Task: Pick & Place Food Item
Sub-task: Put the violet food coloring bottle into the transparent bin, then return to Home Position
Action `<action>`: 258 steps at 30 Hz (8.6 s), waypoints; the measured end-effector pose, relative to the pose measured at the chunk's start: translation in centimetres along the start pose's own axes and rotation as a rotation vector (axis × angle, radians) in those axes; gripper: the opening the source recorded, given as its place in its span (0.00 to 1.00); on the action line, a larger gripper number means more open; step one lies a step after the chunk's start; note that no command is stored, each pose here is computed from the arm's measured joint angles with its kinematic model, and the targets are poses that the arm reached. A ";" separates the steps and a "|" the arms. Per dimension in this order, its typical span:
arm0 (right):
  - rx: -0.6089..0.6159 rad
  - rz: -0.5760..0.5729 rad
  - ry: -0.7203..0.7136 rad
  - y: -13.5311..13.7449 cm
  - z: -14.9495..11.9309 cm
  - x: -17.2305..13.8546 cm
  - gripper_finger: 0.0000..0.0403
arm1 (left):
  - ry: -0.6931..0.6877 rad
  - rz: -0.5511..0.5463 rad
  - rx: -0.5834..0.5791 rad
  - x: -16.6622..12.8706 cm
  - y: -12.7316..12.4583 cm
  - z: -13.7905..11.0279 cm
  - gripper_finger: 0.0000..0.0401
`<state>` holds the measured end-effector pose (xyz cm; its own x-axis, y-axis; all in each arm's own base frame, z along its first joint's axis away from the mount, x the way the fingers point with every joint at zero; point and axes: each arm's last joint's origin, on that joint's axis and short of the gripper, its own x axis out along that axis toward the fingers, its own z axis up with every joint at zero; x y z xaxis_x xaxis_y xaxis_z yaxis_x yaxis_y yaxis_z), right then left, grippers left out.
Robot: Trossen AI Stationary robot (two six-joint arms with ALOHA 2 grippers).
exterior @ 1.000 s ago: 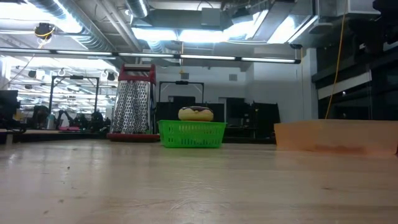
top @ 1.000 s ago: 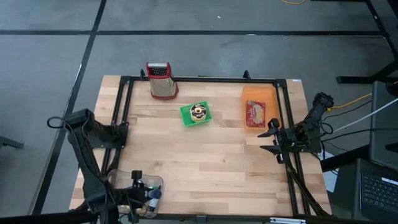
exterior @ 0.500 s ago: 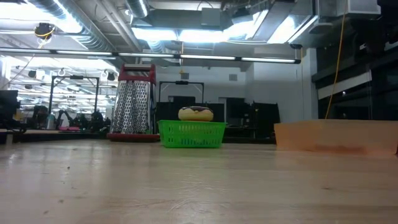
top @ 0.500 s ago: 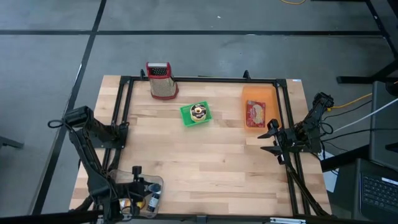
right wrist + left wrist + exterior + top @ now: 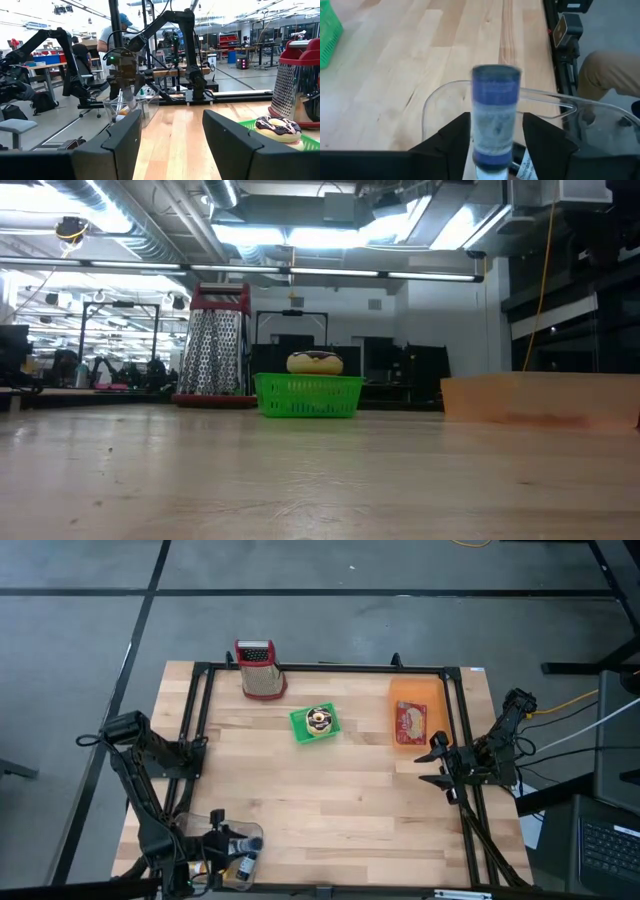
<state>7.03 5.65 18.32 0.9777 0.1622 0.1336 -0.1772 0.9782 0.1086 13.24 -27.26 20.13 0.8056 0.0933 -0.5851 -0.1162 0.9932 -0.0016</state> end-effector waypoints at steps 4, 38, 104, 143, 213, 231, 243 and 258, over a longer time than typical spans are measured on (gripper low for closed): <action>-0.003 0.000 0.000 0.0 0.0 0.0 0.53 | -0.038 0.003 -0.014 -0.2 0.1 0.4 0.48; -0.148 0.536 -0.092 1.5 0.5 -0.4 0.53 | -0.322 -0.367 0.187 -6.5 0.6 6.2 0.45; -0.190 0.541 -0.136 1.5 0.8 -0.5 0.53 | -0.687 -0.678 0.296 -2.6 20.4 -5.3 0.45; -0.064 0.601 0.134 1.6 -1.3 -0.5 0.53 | -0.516 -0.500 0.293 3.1 26.4 -3.3 0.45; -0.289 -0.248 0.232 -6.8 -1.8 2.4 0.53 | -0.439 0.104 -0.258 3.7 30.9 -3.7 0.45; -0.288 -0.248 0.233 -6.8 -1.8 2.4 0.53 | -0.439 0.102 -0.268 3.7 30.9 -3.7 0.45; -0.288 -0.247 0.233 -6.8 -1.8 2.4 0.53 | -0.438 0.101 -0.268 3.7 30.9 -3.7 0.45; -0.289 -0.247 0.233 -6.8 -1.8 2.4 0.53 | -0.439 0.101 -0.268 3.7 30.9 -3.7 0.45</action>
<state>10.76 -0.40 16.14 0.9919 -0.0887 -0.0906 0.0719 0.9821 -0.1744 10.45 3.49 14.92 0.9436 0.2650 -0.1983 -0.3042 0.9305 -0.2039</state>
